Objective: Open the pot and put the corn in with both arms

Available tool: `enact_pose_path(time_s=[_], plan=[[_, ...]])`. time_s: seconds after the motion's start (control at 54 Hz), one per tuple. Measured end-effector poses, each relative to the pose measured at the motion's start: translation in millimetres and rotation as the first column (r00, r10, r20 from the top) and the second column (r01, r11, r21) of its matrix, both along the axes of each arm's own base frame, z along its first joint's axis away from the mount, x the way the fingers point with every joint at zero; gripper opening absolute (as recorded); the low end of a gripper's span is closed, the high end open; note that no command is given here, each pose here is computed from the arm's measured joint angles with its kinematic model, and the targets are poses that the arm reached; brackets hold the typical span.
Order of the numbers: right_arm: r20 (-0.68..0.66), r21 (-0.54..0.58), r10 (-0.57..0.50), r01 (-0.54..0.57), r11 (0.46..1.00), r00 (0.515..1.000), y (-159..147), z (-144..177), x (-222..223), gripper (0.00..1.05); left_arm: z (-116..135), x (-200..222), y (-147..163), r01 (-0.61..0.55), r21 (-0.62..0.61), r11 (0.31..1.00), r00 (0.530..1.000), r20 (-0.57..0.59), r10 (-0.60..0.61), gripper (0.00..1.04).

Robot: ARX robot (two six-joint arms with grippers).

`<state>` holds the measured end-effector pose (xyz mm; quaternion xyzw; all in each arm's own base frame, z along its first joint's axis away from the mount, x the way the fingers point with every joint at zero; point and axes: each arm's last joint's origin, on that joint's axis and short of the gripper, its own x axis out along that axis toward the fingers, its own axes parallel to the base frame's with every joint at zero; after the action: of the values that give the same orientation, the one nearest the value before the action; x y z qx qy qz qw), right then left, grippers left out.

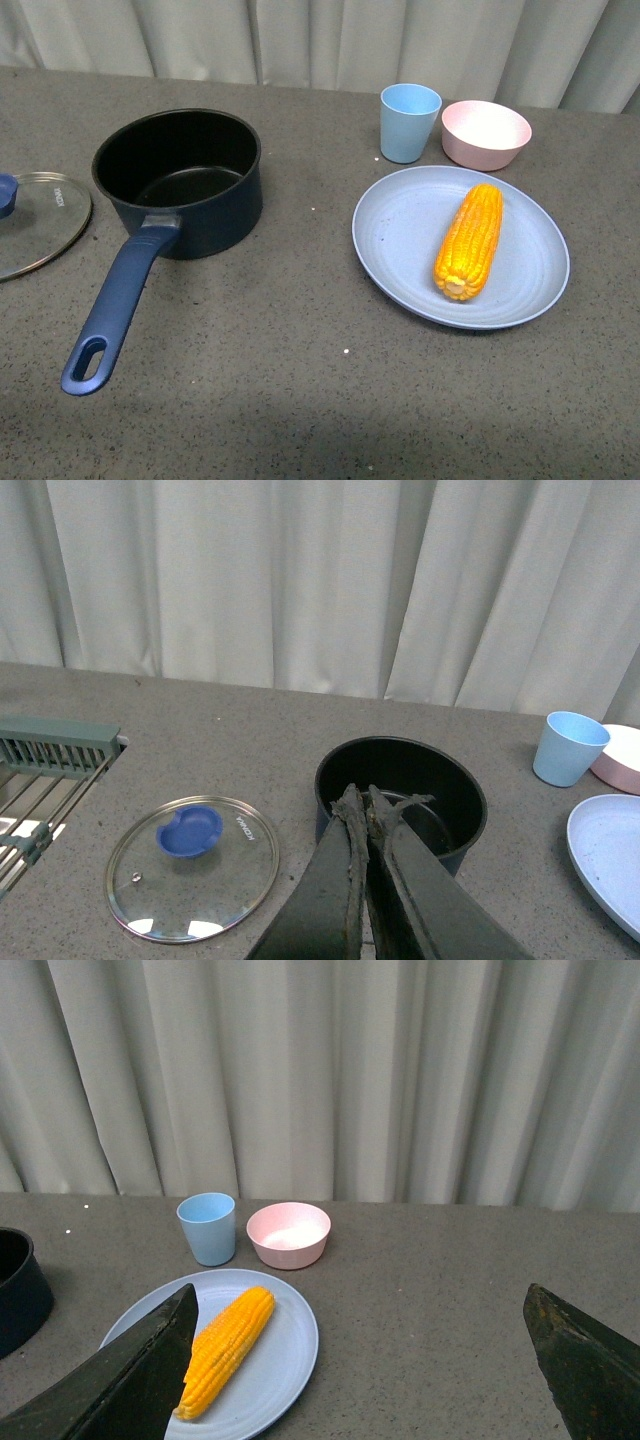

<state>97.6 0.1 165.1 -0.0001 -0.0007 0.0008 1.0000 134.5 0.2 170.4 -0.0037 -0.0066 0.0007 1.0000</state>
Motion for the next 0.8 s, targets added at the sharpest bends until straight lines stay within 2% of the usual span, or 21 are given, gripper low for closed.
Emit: enact_pose_path(time_s=[0.797], plan=[[0.0, 0.0, 0.0, 0.0, 1.0, 1.0, 0, 0, 0, 0.95, 3, -23, 0, 0.0, 0.0, 1.0, 1.0, 0.011, 0.0, 0.04]])
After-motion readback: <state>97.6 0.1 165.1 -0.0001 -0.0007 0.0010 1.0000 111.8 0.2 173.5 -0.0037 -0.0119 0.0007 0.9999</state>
